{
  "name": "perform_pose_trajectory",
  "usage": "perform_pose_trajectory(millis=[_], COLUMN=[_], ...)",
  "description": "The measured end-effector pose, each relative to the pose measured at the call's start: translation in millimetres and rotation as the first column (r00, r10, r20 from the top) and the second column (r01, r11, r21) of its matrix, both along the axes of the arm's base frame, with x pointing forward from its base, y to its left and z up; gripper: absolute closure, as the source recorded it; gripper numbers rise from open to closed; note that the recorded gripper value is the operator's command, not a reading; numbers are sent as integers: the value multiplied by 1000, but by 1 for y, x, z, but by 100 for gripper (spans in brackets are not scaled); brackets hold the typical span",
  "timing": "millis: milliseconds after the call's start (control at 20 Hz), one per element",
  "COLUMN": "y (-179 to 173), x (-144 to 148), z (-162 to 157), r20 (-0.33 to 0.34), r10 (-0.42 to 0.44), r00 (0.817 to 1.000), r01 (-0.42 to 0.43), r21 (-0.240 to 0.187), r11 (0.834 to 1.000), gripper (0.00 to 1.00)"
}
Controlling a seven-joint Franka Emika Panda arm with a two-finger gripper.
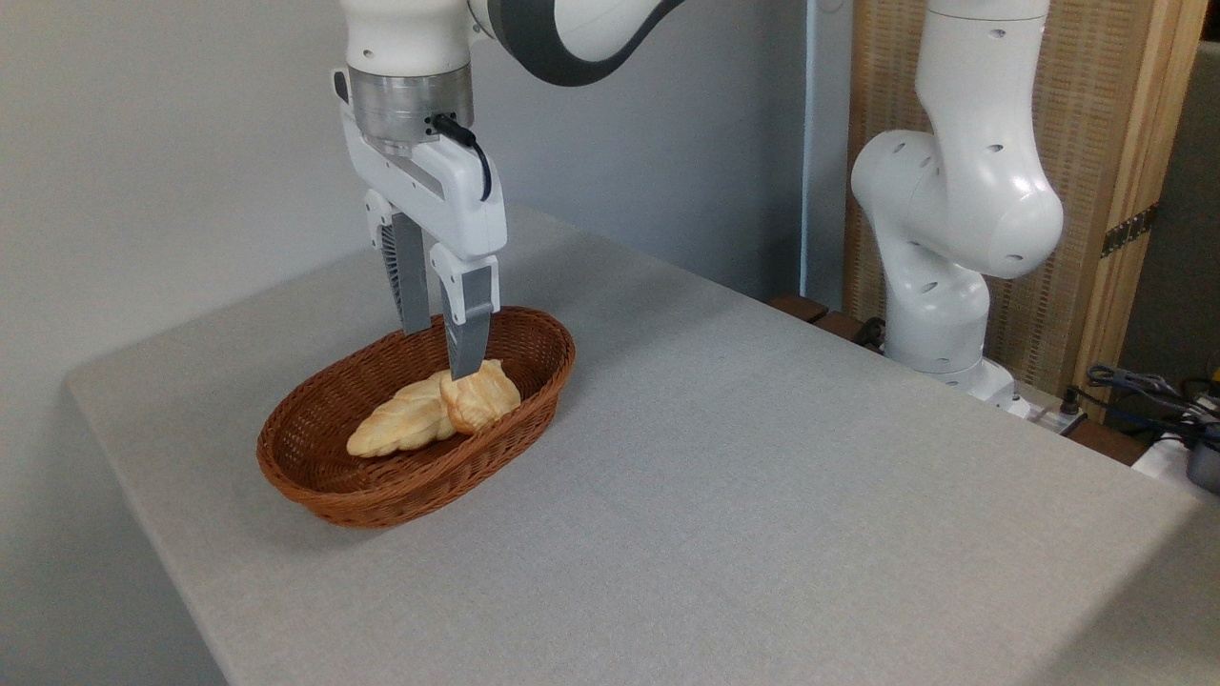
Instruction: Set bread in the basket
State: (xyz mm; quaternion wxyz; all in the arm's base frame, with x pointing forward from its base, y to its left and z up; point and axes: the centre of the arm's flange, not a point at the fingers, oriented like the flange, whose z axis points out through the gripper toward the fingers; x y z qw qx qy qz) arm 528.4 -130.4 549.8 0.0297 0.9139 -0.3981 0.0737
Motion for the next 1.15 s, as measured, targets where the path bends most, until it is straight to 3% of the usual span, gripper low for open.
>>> perform_pose_trajectory(millis=[200, 450, 650, 850, 1000, 1150], y=[15, 64, 85, 80, 63, 61], x=[4, -1, 9, 20, 26, 27], z=[7, 49, 75, 76, 69, 71], r20=[13, -93, -123, -120, -120, -112], r10=[27, 92, 122, 100, 66, 61], r00=[1000, 991, 985, 988, 991, 992], r01=[-26, -92, -121, -98, -56, -51], r21=[-6, 6, 18, 23, 80, 95], r11=[1000, 996, 992, 995, 995, 994], gripper=[0, 0, 0, 0, 0, 0])
